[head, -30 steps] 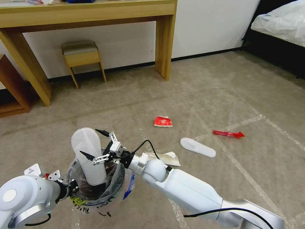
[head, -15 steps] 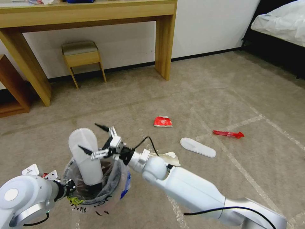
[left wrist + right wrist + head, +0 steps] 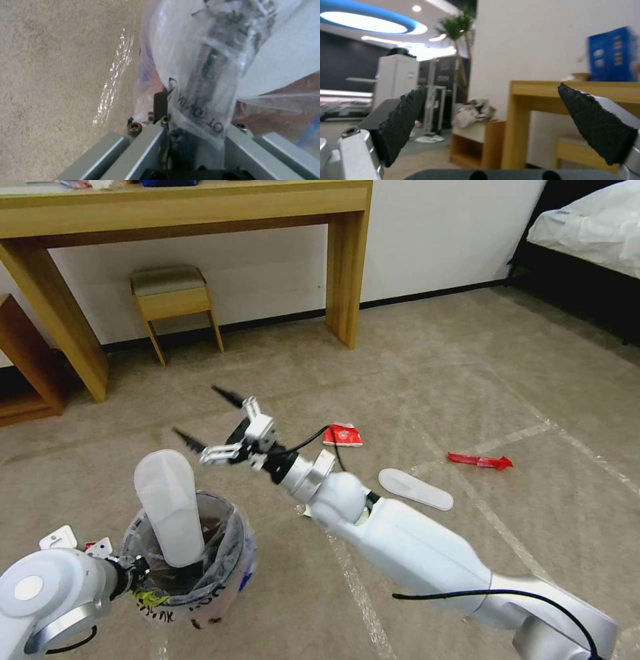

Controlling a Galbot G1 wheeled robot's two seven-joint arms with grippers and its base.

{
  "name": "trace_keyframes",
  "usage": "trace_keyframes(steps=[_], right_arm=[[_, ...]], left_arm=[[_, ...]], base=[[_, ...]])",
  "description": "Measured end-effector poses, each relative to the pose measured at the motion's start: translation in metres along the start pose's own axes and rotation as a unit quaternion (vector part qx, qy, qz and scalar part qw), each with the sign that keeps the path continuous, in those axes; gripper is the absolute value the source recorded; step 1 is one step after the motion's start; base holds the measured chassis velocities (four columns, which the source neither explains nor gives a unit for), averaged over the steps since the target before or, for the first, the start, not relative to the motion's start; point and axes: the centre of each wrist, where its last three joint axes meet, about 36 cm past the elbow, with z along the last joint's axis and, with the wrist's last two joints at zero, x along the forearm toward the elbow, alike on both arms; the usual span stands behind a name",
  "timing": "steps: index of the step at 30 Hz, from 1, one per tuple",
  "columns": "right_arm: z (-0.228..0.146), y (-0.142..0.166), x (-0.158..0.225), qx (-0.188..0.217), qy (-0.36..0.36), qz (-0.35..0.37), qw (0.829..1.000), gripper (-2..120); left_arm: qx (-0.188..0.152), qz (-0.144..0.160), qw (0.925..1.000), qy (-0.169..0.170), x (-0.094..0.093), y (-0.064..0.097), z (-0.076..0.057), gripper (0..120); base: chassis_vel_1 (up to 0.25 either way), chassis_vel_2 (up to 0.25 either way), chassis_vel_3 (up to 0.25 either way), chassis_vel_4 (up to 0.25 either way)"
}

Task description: Pick up the trash bin and place the garbage on the floor into it.

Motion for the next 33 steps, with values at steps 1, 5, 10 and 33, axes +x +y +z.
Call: trace_keyframes(steps=[1,5,10,33], right_arm=[[0.0,0.0,0.0,0.0,0.0,0.0,1.0,100],[-0.026,-0.036,0.015,-0.006,0.028,0.091,0.995,100],[-0.052,-0.086,0.056,0.013,0.108,0.208,0.972,100],[-0.052,-0.109,0.204,0.113,0.187,0.451,0.865,100]], left_arm=[[0.0,0.0,1.0,0.0,0.0,0.0,0.0,0],[0.005,-0.003,1.0,0.0,-0.002,0.002,-0.002,0],[0.012,0.003,0.9999,0.0,0.0,0.002,-0.006,0],[0.033,0.001,0.9994,0.011,-0.011,0.009,-0.014,0]], base=[[0.0,0.0,0.0,0.0],[0.0,0.0,0.0,0.0],[0.0,0.0,0.0,0.0],[0.0,0.0,0.0,0.0]])
